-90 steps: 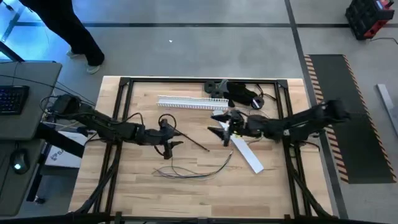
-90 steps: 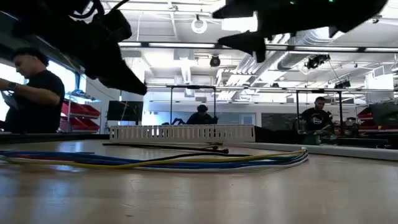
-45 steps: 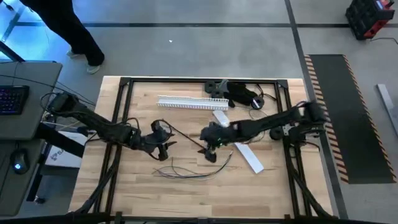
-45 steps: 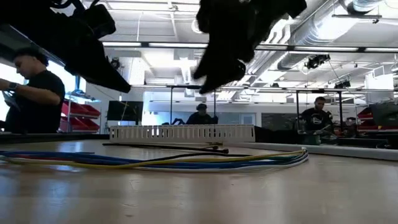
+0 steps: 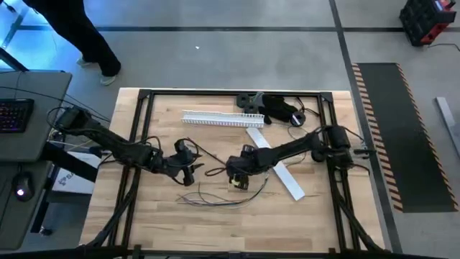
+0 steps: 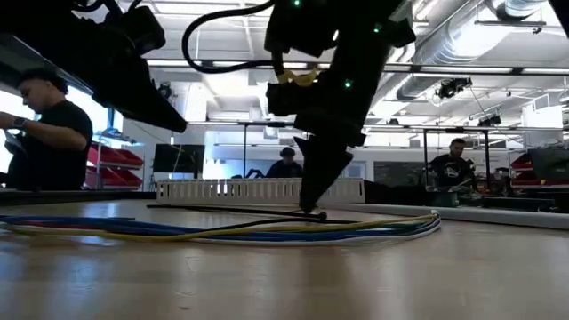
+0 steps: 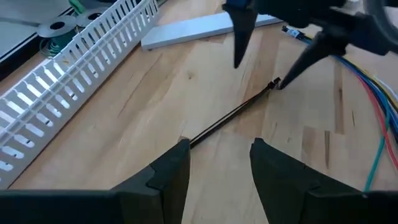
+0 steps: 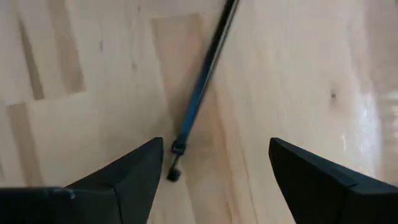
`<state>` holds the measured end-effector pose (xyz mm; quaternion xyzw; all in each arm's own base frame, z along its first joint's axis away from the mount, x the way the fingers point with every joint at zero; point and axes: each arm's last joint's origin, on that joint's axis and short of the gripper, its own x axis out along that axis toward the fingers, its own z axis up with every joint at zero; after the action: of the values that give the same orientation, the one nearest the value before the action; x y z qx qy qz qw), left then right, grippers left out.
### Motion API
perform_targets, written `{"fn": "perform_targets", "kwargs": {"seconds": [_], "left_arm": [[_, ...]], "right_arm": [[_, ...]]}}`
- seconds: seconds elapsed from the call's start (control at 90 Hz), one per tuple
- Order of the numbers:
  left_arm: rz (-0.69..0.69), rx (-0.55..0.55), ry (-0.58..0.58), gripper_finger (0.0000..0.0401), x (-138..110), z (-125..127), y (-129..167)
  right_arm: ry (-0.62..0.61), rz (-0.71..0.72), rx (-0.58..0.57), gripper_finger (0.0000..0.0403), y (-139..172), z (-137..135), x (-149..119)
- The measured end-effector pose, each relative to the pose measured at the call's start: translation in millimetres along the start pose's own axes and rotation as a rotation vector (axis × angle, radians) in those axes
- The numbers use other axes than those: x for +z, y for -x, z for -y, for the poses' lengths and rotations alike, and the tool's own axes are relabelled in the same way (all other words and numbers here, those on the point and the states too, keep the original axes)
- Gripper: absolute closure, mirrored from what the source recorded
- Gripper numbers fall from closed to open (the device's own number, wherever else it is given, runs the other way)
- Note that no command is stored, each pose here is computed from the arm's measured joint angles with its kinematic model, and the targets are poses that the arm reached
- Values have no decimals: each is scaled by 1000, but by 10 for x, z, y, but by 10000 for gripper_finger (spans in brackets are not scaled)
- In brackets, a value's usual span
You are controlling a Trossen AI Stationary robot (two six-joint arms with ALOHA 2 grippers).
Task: Ziptie cables
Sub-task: Wrap the wire cables with the black zip tie
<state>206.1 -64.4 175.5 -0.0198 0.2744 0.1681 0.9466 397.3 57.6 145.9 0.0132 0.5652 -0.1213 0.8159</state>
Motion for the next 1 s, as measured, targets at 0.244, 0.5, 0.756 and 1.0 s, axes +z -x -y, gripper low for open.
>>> {"fn": "perform_targets", "kwargs": {"seconds": [0.244,0.5,0.756,1.0], "left_arm": [[-1,0,1,254,-1,0,-2],[-1,0,1,254,-1,0,-2],[-1,-1,2,254,-1,1,-2],[-3,-4,2,254,-2,2,-3]], "right_arm": [[-55,-19,43,257,-32,111,35],[-45,-16,42,333,-30,101,33],[-18,-8,16,308,-31,111,36],[2,-20,57,210,-31,100,31]]}}
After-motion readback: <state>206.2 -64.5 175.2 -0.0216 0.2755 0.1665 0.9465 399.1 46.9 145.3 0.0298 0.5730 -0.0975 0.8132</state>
